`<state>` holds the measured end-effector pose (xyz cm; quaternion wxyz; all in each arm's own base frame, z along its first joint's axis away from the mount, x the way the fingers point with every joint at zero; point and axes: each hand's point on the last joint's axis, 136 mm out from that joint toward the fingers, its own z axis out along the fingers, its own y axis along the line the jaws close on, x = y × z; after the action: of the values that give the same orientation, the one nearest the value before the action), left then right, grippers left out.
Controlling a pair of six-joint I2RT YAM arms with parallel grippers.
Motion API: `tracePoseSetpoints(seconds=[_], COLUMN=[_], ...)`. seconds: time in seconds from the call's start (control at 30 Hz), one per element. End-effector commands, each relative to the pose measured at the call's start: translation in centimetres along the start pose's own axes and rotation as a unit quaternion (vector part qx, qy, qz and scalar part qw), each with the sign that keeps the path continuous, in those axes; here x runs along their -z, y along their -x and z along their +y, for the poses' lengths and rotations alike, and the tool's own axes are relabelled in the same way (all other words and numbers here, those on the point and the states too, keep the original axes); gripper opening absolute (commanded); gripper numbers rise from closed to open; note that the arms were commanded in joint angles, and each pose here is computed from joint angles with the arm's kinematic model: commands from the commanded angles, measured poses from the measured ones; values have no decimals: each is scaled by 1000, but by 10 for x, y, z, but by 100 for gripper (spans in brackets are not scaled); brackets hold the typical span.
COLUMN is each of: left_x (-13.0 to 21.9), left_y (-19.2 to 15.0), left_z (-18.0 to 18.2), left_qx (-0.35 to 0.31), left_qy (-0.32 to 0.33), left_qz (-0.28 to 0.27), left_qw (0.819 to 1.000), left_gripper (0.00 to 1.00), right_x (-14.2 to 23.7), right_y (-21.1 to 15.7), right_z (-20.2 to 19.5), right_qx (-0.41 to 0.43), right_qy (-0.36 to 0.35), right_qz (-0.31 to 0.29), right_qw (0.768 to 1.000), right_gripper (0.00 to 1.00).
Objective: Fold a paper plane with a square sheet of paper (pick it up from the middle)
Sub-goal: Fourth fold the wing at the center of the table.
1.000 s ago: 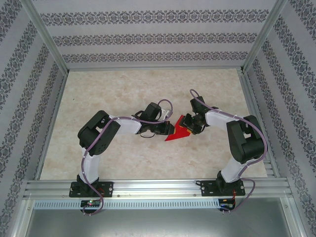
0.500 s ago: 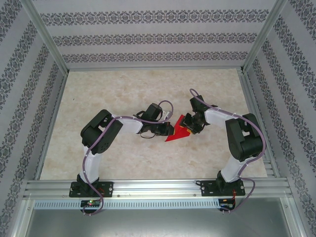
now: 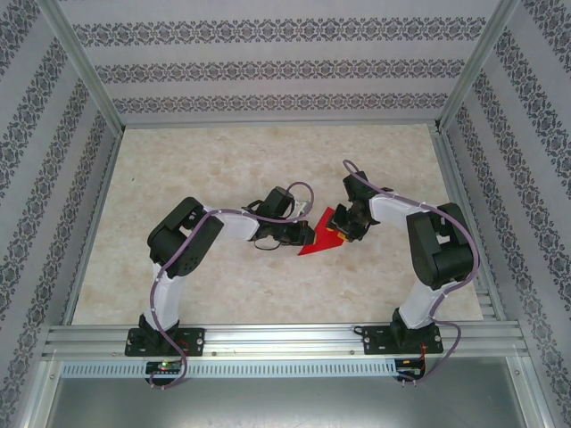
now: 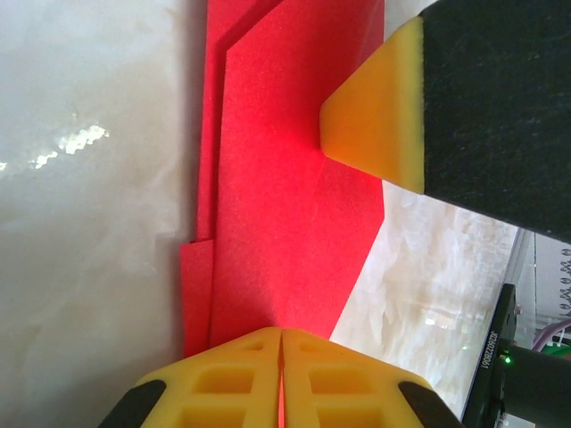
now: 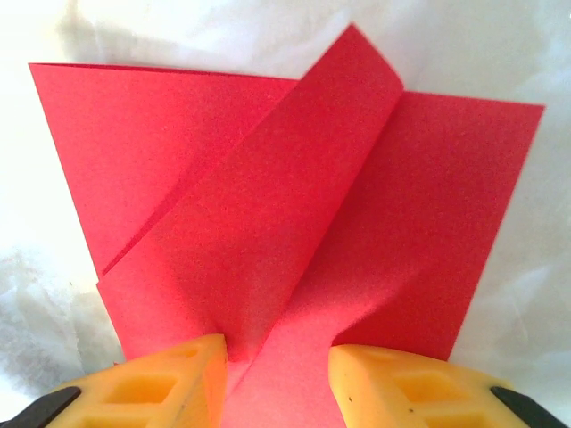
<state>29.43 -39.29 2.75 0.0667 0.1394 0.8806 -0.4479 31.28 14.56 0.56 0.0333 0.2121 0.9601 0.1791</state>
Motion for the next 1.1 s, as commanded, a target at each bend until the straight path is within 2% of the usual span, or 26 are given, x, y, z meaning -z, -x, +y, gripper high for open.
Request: tracePoseSetpoints(seconds=[0.0, 0.8, 0.97, 1.07], left_x=[-6, -7, -7, -5], left_y=[-6, -16, -23, -27], left_z=[6, 29, 41, 49], left_qx=[-2, 19, 28, 35], left_qy=[14, 66, 94, 118], left_qz=[14, 35, 49, 55], left_qw=[1000, 997, 994, 991], left_gripper=[11, 10, 9, 8], right_x=[-40, -48, -34, -18], right_y=[-25, -29, -24, -17], right_z=[-59, -62, -46, -19], right_qx=[-28, -20, -13, 8], right_qy=[-102, -112, -84, -30], right_qz=[42, 61, 47, 35], right_qw=[993, 992, 995, 999], right_gripper=[40, 42, 42, 43])
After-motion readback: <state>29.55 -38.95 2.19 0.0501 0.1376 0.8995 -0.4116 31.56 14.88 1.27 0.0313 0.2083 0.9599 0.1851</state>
